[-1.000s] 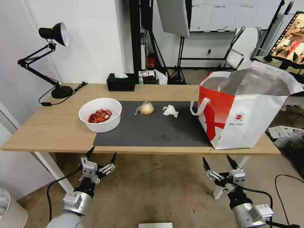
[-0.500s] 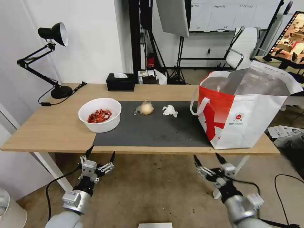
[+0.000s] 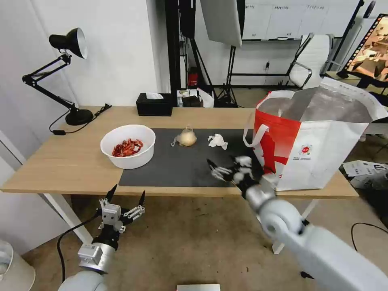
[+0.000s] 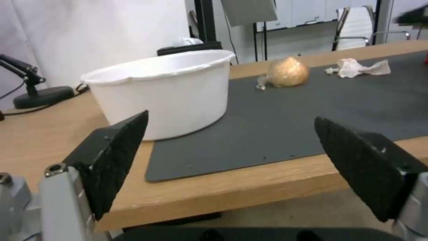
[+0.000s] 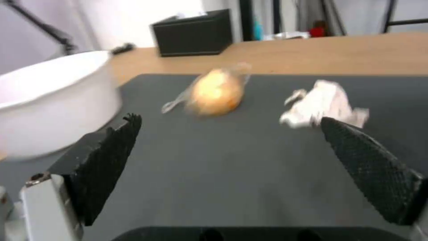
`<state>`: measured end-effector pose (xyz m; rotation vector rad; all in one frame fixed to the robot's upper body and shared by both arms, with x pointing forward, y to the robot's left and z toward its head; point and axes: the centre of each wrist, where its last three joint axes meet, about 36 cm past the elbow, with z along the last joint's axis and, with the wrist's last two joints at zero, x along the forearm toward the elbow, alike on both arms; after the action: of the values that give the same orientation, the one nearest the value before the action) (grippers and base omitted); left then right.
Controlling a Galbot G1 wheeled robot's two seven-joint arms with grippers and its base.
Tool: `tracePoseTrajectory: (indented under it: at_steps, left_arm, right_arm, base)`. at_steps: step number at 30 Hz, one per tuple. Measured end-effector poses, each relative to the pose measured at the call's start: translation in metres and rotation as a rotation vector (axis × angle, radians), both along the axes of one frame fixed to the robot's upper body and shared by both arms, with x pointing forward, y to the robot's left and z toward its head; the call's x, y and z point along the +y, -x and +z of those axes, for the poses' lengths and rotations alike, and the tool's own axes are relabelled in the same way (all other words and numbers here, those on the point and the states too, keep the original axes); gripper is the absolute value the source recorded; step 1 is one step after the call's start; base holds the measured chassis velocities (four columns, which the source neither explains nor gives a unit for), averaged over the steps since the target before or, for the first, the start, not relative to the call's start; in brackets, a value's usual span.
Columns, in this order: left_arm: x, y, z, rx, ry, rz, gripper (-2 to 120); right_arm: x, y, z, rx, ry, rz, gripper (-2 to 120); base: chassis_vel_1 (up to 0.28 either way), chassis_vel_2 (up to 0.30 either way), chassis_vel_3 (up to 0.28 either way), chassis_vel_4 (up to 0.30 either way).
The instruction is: Pick up the trash from the table and place it into the takeout bag.
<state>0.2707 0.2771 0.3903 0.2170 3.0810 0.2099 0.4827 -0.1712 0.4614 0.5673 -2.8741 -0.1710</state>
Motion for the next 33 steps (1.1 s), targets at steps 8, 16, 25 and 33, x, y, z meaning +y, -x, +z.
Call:
tracePoseTrajectory:
  at_steps: [8,16,25,33]
  left_arm:
    - [0.002,0.002,0.0,0.005,-0.003,0.0,100]
    - [0.004,-0.003,0.0,-0.001,-0.002,0.001,100]
    - [0.005,-0.005,0.002,0.001,-0.004,-0.012,100]
    - [0.004,-0.004,0.004,0.006,-0.003,-0.017,100]
  right_arm:
    - [0.067,-0.081,0.017,0.087,0.163,-0.309,100]
    - [0.084,-0.123,0.008,0.167,0.259,-0.468,100]
    - [0.075,-0.135,0.013,0.218,0.301,-0.477,100]
    - [0.072,-0.141,0.014,0.264,0.312,-0.458,100]
  base:
    - [0.0,0.0,0.0,0.0]
    - [0.0,0.0,0.0,0.0]
    - [0.0,0.0,0.0,0.0]
    - [0.0,0.0,0.0,0.0]
